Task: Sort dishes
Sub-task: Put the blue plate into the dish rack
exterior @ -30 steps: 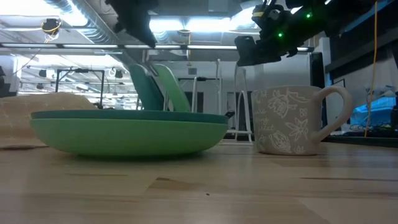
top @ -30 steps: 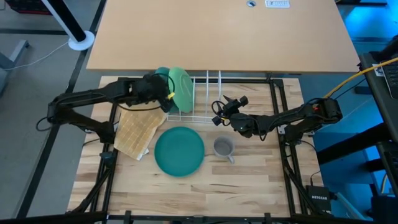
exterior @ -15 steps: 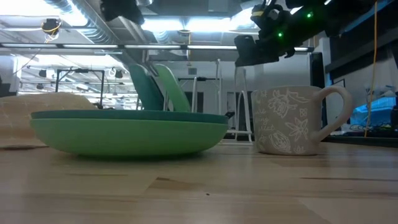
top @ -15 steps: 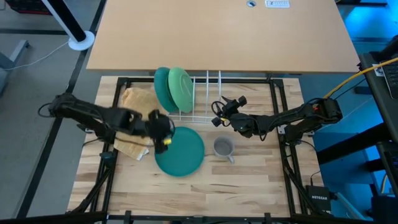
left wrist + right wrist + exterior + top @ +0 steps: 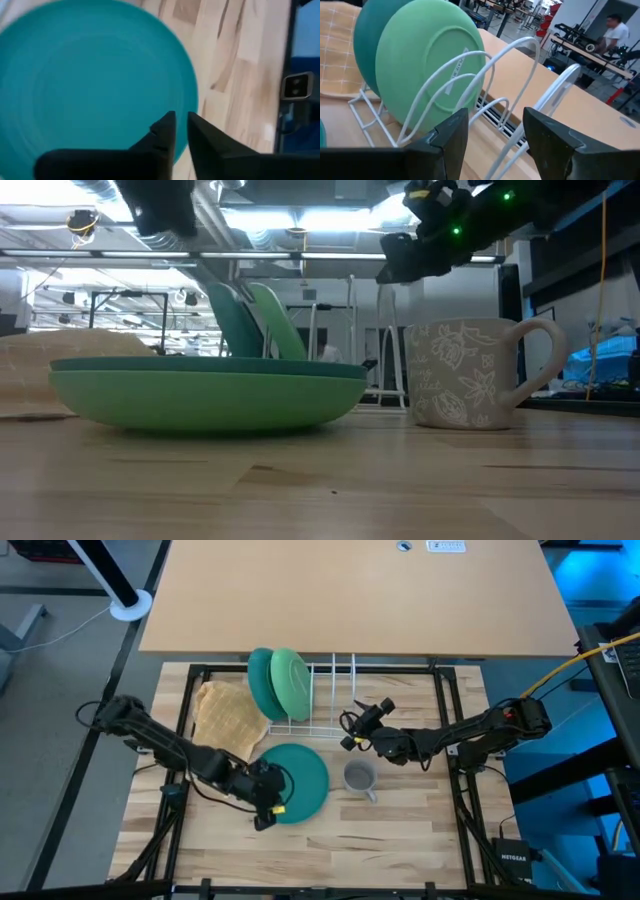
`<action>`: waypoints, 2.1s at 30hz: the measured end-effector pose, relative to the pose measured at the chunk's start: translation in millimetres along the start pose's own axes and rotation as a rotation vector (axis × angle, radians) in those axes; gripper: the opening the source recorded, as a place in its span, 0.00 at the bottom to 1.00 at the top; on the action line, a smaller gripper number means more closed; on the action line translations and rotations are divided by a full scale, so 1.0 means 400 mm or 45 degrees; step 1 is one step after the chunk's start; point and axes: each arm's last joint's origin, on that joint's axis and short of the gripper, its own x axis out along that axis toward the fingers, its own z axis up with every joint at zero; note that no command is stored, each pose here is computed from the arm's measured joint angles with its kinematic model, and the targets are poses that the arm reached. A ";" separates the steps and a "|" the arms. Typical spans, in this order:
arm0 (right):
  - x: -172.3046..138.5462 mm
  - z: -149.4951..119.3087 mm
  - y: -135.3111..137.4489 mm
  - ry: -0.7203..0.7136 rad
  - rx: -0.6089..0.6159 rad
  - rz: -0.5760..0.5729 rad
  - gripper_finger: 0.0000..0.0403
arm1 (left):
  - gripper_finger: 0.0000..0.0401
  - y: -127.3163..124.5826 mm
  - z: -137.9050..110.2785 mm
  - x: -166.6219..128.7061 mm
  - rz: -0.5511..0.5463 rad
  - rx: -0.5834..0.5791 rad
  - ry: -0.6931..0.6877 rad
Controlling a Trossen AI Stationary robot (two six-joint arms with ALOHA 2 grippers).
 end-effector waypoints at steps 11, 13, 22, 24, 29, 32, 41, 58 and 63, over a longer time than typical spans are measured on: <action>-0.070 0.006 0.047 -0.052 -0.062 0.105 0.48 | 0.37 -0.033 -0.031 0.132 -0.037 0.148 0.196; -0.084 0.007 0.056 -0.063 -0.081 0.131 0.48 | 0.37 -0.037 -0.039 0.149 -0.031 0.178 0.219; -0.111 0.008 0.071 -0.084 -0.090 0.181 0.48 | 0.35 -0.047 -0.040 0.185 -0.064 0.196 0.214; -0.109 0.008 0.071 -0.083 -0.089 0.179 0.48 | 0.35 -0.050 -0.037 0.185 -0.079 0.191 0.200; -0.109 0.007 0.069 -0.081 -0.090 0.156 0.48 | 0.35 -0.057 -0.037 0.188 -0.095 0.157 0.188; -0.109 0.007 0.069 -0.081 -0.093 0.156 0.48 | 0.35 -0.060 -0.045 0.194 -0.086 0.156 0.207; -0.109 0.007 0.069 -0.080 -0.095 0.156 0.48 | 0.35 -0.069 -0.066 0.230 -0.062 0.131 0.252; -0.109 0.007 0.068 -0.079 -0.093 0.144 0.48 | 0.35 -0.064 -0.070 0.251 0.011 0.157 0.222; -0.109 0.007 0.068 -0.078 -0.094 0.136 0.48 | 0.34 -0.063 -0.071 0.254 0.016 0.199 0.224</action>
